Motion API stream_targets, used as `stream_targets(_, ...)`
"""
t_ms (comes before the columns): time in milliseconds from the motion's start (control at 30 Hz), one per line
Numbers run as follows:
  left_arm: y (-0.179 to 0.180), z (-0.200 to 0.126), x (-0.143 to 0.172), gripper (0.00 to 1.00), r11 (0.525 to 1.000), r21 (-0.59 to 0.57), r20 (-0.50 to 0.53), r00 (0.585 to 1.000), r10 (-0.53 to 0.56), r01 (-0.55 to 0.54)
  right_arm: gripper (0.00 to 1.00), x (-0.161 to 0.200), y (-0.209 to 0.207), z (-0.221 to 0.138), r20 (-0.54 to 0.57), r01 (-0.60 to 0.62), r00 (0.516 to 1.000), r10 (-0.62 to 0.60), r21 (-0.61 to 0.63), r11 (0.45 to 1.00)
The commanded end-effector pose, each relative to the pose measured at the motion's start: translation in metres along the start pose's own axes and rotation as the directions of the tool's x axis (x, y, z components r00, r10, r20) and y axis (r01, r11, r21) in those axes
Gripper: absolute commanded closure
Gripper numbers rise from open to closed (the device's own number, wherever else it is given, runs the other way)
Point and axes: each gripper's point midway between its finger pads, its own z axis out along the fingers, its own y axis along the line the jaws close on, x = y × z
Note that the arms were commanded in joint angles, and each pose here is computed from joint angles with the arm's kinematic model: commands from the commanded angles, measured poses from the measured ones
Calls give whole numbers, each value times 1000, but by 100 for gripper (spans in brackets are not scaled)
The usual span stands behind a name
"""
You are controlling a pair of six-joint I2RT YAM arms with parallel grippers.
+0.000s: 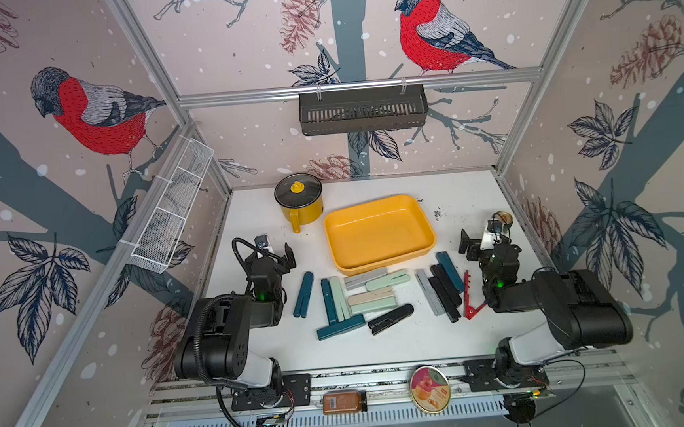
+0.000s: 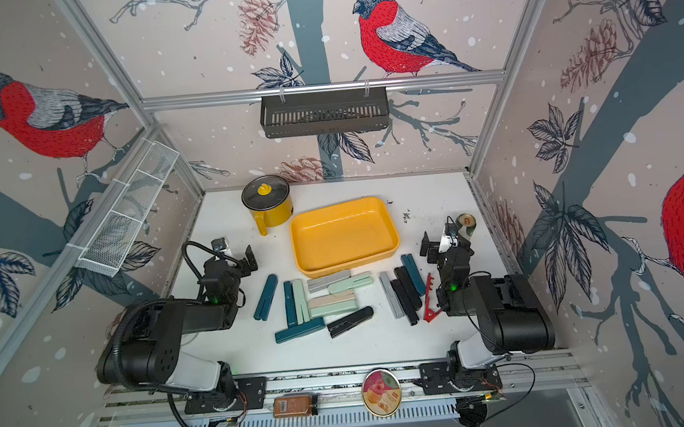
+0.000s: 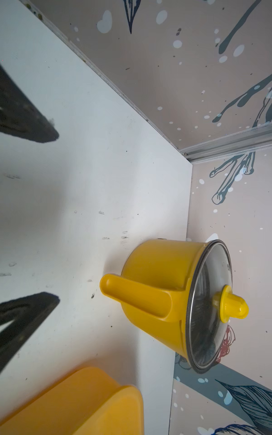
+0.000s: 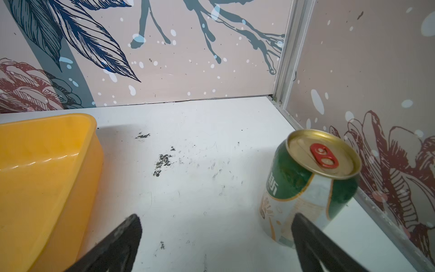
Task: Put the pruning pliers into the storage box
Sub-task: Adjust the storage box at the center of the board.
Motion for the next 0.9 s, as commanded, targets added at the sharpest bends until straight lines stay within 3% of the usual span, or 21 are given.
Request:
stream_targets(0,-1,0,-14,1,1000,4,51,999,-4,4,0,-6,0,1,19,-9,1000,9,0,1000)
stream_targets(867,0,0,-13,1,1000,5,48,999,-6,6,0,-6,0,0,21,-10,1000,10,-1,1000)
